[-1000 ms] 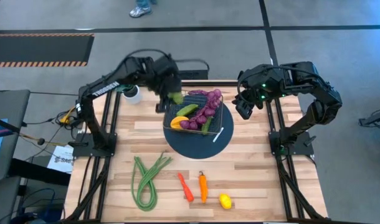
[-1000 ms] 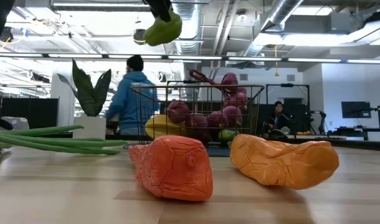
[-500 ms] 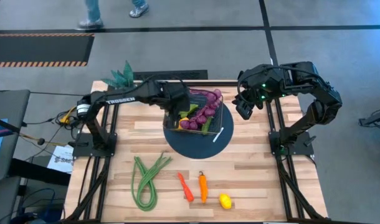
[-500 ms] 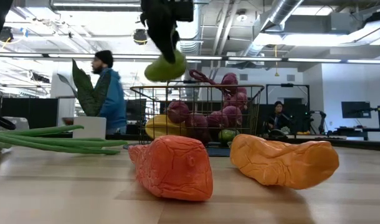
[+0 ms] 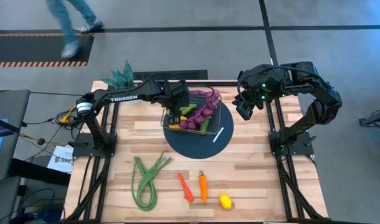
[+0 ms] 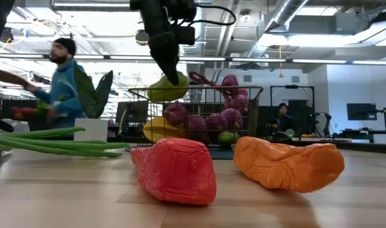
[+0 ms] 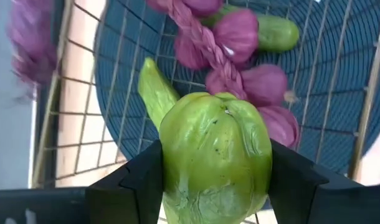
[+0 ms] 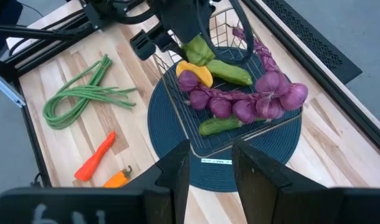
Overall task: Build produce basket
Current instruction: Put the green chayote into the wire basket, then put the yellow lemon into the wire basket
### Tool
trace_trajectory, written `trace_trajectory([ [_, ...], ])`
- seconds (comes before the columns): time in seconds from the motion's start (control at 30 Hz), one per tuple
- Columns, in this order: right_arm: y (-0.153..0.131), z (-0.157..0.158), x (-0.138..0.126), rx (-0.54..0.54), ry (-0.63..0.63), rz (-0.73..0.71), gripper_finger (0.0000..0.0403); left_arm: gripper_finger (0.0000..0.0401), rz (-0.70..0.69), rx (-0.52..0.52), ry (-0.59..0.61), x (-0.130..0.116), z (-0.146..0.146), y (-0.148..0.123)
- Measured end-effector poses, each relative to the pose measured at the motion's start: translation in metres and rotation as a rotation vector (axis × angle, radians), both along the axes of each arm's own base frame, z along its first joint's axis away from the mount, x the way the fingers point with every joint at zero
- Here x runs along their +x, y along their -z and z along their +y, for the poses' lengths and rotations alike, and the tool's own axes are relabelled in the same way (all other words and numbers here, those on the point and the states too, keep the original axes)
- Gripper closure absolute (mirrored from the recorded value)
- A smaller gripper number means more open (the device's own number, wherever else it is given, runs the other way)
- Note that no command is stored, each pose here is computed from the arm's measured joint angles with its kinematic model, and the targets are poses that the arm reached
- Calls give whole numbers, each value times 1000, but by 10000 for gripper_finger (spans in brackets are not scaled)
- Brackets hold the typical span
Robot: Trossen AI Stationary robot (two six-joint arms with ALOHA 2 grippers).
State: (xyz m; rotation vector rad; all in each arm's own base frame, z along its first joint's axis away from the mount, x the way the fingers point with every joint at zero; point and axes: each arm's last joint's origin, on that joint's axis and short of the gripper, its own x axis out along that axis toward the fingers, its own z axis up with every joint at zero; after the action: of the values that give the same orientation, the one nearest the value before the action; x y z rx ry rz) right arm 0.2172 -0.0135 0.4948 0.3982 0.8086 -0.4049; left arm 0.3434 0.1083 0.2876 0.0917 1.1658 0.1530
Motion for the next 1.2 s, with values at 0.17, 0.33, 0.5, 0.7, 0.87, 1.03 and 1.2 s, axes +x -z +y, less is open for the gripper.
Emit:
trace_trajectory([
  [0.17,0,0,0,10,-8,0,268,203,-20,16,0,3,-2,-1],
  [0.33,0,0,0,11,-9,0,265,130,-21,28,39,5,-7,-1],
  [0.5,0,0,0,12,-9,7,259,56,-36,43,19,7,-7,-2],
  [0.7,1,1,0,28,-13,5,259,36,-45,20,-4,7,-12,-11],
  [0.87,1,3,0,75,-51,3,265,49,-87,0,20,9,-31,-46],
  [1.03,1,8,0,148,-94,0,273,66,-39,-60,-34,-9,-52,-92],
  [1.2,4,23,-2,168,-154,19,284,72,29,-115,-139,-38,-75,-130],
])
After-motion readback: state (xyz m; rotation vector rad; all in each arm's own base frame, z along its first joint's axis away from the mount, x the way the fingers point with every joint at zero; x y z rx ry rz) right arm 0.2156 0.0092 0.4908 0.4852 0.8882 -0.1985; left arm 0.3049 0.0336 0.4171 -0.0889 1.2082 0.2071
